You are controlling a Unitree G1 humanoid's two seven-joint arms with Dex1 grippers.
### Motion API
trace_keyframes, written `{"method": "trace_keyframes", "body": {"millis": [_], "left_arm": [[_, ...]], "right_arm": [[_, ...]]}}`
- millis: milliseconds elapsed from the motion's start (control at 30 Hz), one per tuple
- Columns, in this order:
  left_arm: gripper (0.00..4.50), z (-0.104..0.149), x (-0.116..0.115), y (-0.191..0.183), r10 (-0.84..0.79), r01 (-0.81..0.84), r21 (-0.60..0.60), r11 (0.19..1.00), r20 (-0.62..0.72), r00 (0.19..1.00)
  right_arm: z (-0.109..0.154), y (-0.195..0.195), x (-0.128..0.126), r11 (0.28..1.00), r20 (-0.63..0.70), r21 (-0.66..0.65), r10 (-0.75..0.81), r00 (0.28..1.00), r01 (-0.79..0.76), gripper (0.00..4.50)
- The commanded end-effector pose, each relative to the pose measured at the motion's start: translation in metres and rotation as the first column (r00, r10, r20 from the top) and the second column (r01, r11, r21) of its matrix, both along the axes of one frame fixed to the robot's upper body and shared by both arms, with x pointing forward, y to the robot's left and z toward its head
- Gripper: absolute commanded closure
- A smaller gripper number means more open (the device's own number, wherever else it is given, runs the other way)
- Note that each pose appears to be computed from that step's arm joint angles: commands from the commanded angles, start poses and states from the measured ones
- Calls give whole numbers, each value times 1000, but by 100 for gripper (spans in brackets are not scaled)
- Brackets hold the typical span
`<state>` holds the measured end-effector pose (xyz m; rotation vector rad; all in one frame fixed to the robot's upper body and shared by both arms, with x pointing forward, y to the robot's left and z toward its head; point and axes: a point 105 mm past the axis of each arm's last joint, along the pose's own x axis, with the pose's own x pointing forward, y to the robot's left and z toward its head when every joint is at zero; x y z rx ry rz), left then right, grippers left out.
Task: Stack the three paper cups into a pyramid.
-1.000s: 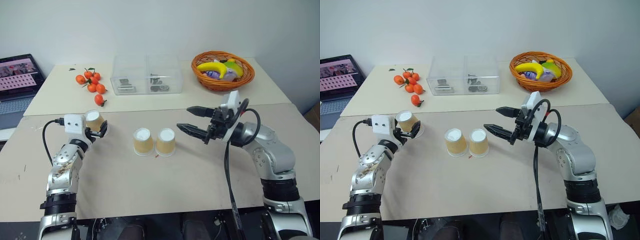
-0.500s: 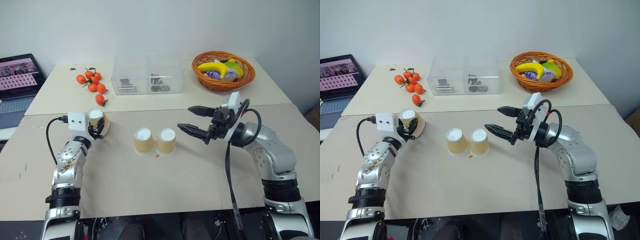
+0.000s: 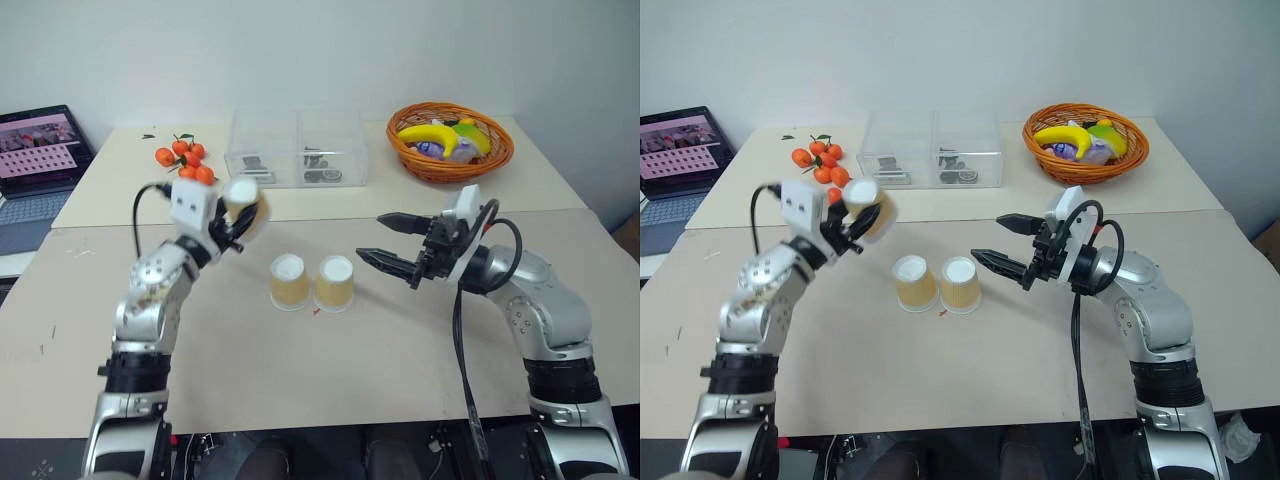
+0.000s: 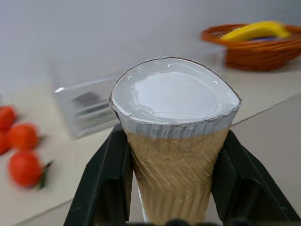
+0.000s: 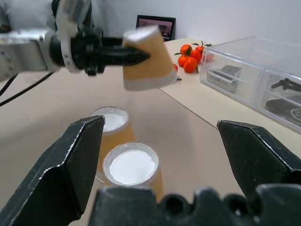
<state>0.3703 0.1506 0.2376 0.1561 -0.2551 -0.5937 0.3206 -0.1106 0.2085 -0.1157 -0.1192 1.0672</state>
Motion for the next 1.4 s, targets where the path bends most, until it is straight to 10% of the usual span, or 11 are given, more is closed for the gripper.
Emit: {"method": "trace_keyframes", "body": {"millis": [33,200,400,833,1400], "left_arm": [[260,45,-16,-11,-150,151,1,989,67,986],[260,69,-47,-31,-424,424,13,905,-15,905],[260,37,-75,-40,-584,605,119,787,-172,794],[260,14,-42,-27,-504,541,196,818,-209,838],[260,-2,-54,-43,-584,634,181,751,-266,767]], "right_arm": [[10,-1,-3,1000,58,-1,-2,998,2,0],[9,-4,-4,1000,57,-4,-17,998,17,0],[9,-5,-5,1000,59,-1,-27,998,27,0],[7,-5,-6,999,58,-3,-41,997,41,0],[6,-5,-20,999,17,-12,30,999,-30,0]]}}
